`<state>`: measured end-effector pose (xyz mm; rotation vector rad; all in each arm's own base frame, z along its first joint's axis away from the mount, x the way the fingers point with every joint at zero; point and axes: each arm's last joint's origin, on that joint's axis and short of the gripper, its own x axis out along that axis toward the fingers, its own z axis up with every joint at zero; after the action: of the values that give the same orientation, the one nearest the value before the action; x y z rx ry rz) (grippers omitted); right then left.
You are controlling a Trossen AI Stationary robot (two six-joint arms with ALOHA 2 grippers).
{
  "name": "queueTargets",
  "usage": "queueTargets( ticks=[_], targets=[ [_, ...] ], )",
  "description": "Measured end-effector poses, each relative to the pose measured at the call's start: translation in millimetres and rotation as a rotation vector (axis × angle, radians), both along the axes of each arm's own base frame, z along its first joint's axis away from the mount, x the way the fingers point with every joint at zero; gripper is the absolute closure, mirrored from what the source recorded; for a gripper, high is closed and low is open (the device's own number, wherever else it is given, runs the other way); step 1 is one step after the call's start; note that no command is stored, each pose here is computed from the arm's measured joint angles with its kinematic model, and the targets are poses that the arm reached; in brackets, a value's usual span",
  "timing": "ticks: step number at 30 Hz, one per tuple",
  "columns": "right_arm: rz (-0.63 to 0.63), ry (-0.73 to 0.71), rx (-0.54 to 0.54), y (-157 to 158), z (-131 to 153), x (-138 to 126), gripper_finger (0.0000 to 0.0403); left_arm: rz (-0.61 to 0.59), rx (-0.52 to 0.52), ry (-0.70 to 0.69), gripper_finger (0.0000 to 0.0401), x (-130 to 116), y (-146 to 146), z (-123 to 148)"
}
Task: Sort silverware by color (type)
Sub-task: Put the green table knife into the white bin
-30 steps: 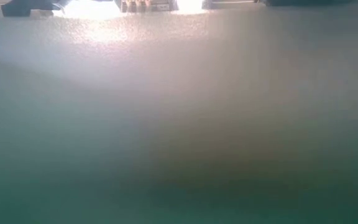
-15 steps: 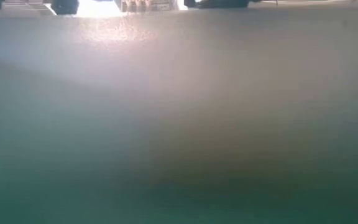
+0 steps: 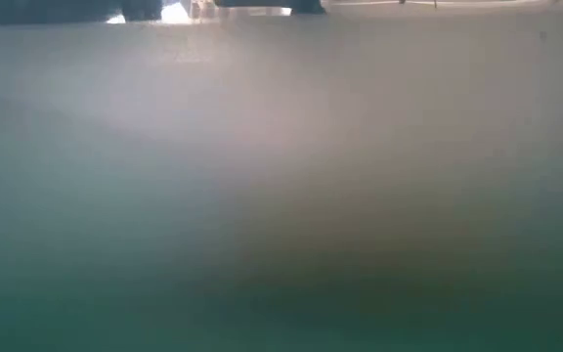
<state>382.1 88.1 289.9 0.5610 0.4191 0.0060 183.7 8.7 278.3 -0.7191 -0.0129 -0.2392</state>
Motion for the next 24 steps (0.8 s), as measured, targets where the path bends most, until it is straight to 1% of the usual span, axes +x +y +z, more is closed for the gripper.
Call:
queueTargets(
  ticks=[4,6,8,11,14,17,24],
  targets=[
    [0.002,0.122,-0.054,0,7,17,0.0329,-0.084,0.007,0.029,0.0278,15,-6,7],
    [-0.01,0.167,-0.066,-1,9,22,0.0332,-0.117,0.019,0.083,0.0278,20,-11,7],
    [-0.014,0.18,-0.069,-2,12,23,0.0336,-0.133,0.045,0.13,0.0278,22,-16,10],
    [-0.052,0.155,-0.061,-4,21,22,0.0337,-0.106,0.1,0.182,0.0278,21,-21,15],
    [-0.114,0.144,-0.05,-6,25,21,0.0337,-0.04,0.138,0.212,0.0278,21,-24,22],
    [-0.15,0.145,-0.033,-7,26,23,0.0337,0.006,0.156,0.197,0.0278,26,-27,30],
    [-0.154,0.14,-0.029,-7,20,29,0.0337,-0.007,0.19,0.258,0.0278,46,-34,32]
  ],
)
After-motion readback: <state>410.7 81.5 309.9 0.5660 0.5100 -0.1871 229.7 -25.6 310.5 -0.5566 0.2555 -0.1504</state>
